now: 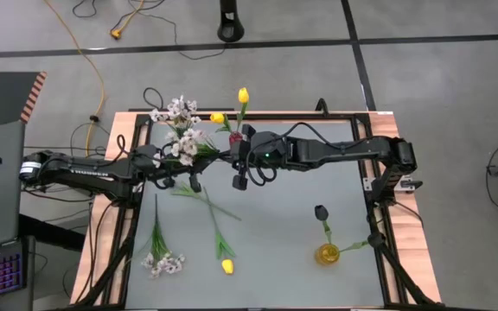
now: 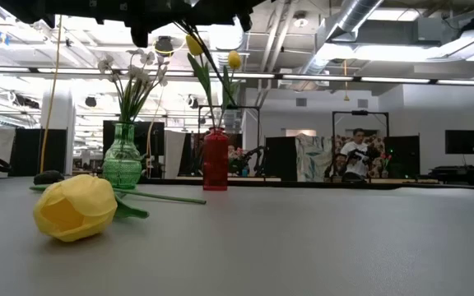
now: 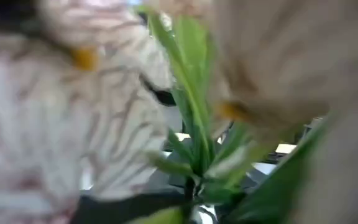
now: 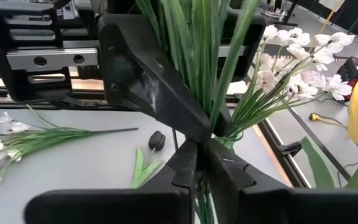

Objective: Sort flowers into vase by color
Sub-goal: Put the top white flowers into the green vase

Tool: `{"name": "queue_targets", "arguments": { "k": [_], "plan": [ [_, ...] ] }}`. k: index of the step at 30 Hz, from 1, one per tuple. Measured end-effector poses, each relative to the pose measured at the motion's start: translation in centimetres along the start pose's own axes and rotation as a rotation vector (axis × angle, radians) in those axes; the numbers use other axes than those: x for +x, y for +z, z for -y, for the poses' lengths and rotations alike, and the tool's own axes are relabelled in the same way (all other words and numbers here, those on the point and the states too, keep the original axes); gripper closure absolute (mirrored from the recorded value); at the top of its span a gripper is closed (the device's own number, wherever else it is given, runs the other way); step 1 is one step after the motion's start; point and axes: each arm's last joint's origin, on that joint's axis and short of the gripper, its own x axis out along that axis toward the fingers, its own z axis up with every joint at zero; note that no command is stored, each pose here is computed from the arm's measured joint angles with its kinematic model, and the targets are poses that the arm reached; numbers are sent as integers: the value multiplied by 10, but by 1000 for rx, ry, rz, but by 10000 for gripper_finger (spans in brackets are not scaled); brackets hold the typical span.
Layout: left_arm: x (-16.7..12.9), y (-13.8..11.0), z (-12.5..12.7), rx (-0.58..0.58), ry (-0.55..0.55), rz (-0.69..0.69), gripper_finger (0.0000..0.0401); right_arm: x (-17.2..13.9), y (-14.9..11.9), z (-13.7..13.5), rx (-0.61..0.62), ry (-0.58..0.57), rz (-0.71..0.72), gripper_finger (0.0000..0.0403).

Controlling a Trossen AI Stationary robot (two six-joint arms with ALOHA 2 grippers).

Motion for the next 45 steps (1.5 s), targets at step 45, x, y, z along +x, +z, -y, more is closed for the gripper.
{"name": "queue_targets", "arguments": {
  "k": [45],
  "plan": [
    [-111, 67, -37, 12, 503, -222, 400, -2, -18, -2, -35, 24, -188, 237]
  ]
}}
